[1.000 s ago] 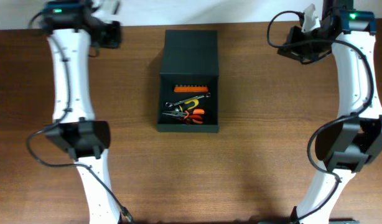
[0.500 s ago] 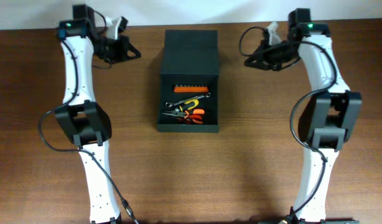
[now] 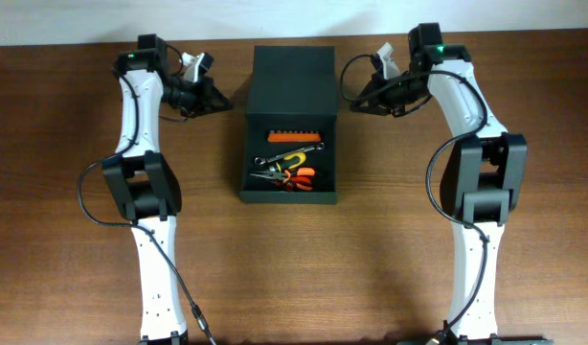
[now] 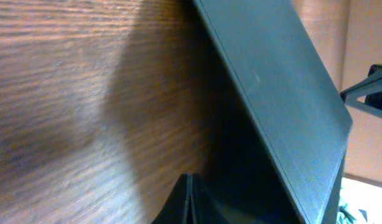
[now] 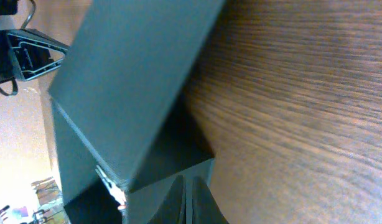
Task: Pack container
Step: 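Bring both grippers to the raised lid at the box's back edge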
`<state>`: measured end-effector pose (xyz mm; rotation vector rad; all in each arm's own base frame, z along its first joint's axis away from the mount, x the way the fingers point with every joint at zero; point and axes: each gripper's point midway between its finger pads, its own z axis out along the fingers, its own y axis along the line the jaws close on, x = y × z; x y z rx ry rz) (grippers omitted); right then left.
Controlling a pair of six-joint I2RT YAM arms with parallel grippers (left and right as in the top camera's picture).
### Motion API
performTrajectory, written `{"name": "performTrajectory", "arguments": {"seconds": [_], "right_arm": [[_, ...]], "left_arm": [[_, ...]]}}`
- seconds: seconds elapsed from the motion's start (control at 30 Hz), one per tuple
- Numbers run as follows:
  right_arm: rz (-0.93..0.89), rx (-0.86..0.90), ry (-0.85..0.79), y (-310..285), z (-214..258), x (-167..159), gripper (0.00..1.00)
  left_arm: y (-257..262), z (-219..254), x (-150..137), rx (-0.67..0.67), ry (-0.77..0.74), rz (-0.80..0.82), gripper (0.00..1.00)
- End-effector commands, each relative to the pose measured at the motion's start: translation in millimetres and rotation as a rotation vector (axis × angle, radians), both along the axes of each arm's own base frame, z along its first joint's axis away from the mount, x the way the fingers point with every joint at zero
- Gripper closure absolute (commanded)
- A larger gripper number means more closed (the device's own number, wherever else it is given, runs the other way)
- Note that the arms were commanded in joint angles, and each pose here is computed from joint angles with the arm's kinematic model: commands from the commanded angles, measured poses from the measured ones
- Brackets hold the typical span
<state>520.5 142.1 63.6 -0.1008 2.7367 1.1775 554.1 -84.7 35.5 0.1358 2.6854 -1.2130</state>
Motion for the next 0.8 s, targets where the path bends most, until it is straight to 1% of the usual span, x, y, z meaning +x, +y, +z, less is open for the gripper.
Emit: {"name": "performTrajectory", "arguments": {"seconds": [0.0, 0.2, 0.37, 0.57, 0.77], "right_arm": [[0.007, -0.008, 0.021, -1.5, -19.0, -1.1, 0.96], [0.004, -0.008, 0.042, -1.3, -34.1, -1.0, 0.96], [0.005, -0.008, 0.047, -1.2, -44.5, 0.1, 0.96], [0.008, -0.006, 0.000, 0.8, -43.5, 8.8, 0.96], [0.039, -0.003, -0.070, 18.1, -41.9, 17.4, 0.96]], "left_arm": [[-10.6, -16.9, 0.9, 0.004, 0.033, 0.006, 0.98], [-27.1, -24.8, 1.0, 0.009, 0.025, -0.022, 0.98], [-32.4, -36.1, -1.4, 0.014, 0.051, -0.023, 0.98], [-37.7, -36.6, 5.8, 0.009, 0.022, -0.020, 0.98], [-45.6, -27.4, 14.7, -0.049, -0.022, -0.021, 0.98]]}}
